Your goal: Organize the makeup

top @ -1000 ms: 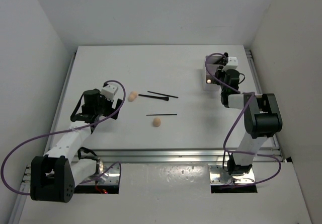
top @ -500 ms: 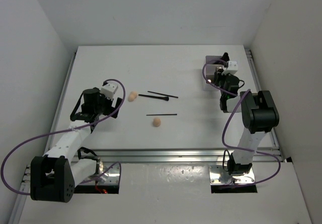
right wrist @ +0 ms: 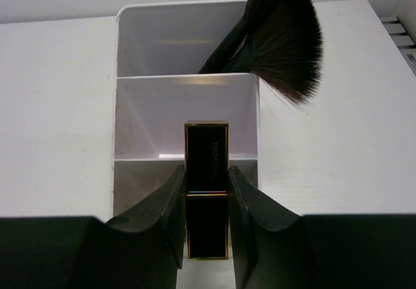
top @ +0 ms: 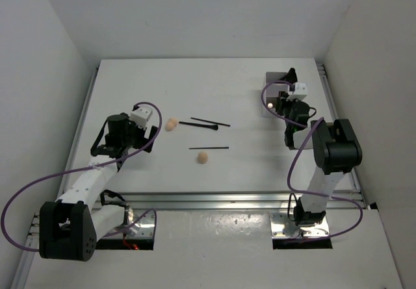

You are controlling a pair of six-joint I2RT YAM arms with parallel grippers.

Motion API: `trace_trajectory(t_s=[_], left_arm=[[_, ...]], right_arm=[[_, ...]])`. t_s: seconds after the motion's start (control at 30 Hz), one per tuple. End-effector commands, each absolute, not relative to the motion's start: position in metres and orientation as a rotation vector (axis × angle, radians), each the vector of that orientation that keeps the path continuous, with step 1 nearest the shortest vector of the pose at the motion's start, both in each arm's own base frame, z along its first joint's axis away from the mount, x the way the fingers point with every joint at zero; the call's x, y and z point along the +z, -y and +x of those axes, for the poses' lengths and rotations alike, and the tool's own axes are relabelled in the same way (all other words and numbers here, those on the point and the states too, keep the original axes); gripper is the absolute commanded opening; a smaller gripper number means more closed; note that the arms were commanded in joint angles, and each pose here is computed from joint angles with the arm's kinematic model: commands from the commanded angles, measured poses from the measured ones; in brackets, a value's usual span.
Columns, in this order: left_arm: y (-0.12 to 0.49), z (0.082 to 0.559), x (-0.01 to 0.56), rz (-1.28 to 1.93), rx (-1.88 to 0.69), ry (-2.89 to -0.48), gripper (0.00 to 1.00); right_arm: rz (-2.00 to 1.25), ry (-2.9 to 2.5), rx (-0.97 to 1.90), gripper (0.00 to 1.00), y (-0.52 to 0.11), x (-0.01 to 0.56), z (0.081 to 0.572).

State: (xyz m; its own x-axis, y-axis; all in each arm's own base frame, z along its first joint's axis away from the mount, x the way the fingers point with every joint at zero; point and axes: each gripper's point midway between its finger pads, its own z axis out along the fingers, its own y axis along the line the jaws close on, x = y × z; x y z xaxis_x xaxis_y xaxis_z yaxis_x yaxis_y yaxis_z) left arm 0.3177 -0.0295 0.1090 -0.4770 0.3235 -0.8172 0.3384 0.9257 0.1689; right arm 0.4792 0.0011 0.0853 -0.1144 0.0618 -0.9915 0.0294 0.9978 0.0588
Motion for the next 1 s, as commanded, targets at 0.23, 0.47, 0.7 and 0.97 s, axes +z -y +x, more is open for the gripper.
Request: trace_trajectory(t_s=[0.23, 0.47, 0.7, 0.97], left_arm=[[0.027, 0.325, 0.125, 0.469, -0.006, -2.048, 0.99], [0.027, 0.324, 0.125, 0.468, -0.004, -2.039, 0.99], [0.027, 0.324, 0.125, 0.468, -0.004, -2.039, 0.99], [0.027, 0.324, 0.123, 0.468, -0.004, -2.039, 0.99]], right_arm=[[0.032, -1.749, 0.019, 0.43, 0.008, 0.096, 0.484], [0.008, -1.866, 0.063, 0.48, 0.007, 0.095, 0.491], [0.018, -1.881, 0.066, 0.52, 0.011, 0.105, 0.492], [0.027, -1.896, 0.062, 0.55, 0.016, 0.117, 0.503]])
